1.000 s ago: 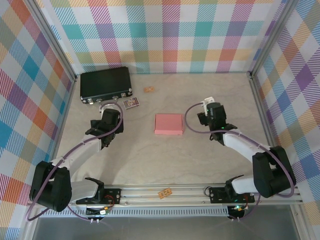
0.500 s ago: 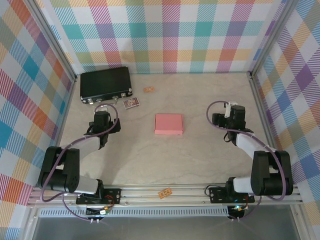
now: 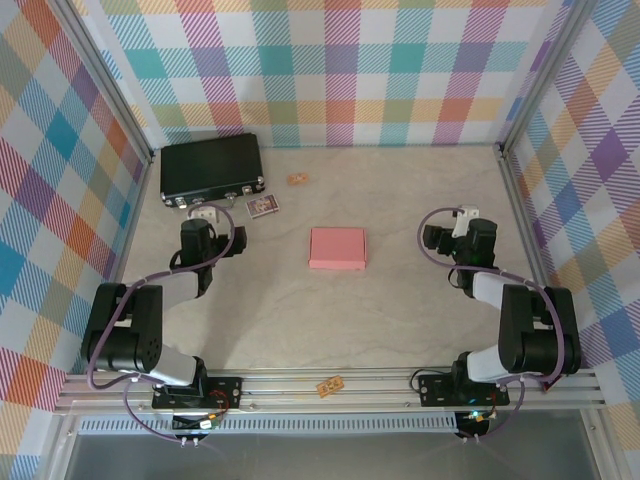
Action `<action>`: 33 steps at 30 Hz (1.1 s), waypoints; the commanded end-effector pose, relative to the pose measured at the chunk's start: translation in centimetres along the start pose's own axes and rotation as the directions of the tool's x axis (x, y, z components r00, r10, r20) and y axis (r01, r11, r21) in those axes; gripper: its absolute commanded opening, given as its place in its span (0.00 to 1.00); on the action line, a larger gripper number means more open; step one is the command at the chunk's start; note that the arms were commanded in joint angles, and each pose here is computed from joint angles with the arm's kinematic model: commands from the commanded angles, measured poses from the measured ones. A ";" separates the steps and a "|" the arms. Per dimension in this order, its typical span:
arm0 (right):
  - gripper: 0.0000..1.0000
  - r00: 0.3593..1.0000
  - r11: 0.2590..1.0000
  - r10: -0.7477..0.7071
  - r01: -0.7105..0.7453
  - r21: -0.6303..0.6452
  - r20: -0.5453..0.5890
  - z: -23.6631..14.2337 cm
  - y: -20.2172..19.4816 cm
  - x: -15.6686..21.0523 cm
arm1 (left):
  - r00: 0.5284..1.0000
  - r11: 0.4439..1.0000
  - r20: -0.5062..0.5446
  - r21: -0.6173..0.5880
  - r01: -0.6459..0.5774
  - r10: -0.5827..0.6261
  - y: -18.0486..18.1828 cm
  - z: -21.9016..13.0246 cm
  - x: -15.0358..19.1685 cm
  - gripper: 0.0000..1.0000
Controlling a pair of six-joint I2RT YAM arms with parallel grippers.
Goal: Fold the paper box
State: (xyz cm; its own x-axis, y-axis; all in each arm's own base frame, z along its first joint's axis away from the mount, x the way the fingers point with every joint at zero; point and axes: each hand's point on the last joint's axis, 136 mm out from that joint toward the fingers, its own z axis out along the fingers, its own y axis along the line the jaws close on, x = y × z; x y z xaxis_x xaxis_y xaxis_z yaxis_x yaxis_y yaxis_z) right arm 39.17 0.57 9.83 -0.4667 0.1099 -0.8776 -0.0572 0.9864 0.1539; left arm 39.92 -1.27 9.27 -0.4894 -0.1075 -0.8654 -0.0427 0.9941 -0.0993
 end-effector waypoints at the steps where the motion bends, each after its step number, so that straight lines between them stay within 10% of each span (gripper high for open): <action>1: 0.84 0.997 0.998 -0.001 0.006 -0.070 0.083 -0.2 1.0 -1.3 | 0.997 0.999 0.080 0.048 -0.021 0.017 -0.4 -0.1 -0.8 1.00; 33: 0.99 0.993 0.995 -0.045 0.055 -0.088 0.108 0.6 1.6 0.5 | 0.991 0.999 0.132 0.047 -0.020 0.013 0.0 0.6 0.8 1.00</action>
State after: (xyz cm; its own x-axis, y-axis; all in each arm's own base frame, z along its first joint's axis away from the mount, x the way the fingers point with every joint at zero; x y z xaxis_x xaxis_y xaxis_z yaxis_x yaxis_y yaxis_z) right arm 38.96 2.03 8.87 -0.3838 0.0921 -0.9188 -0.1471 0.9762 0.1593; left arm 39.81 -1.90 7.71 -0.4021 -0.0942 -0.9108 0.0205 0.9935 -0.1117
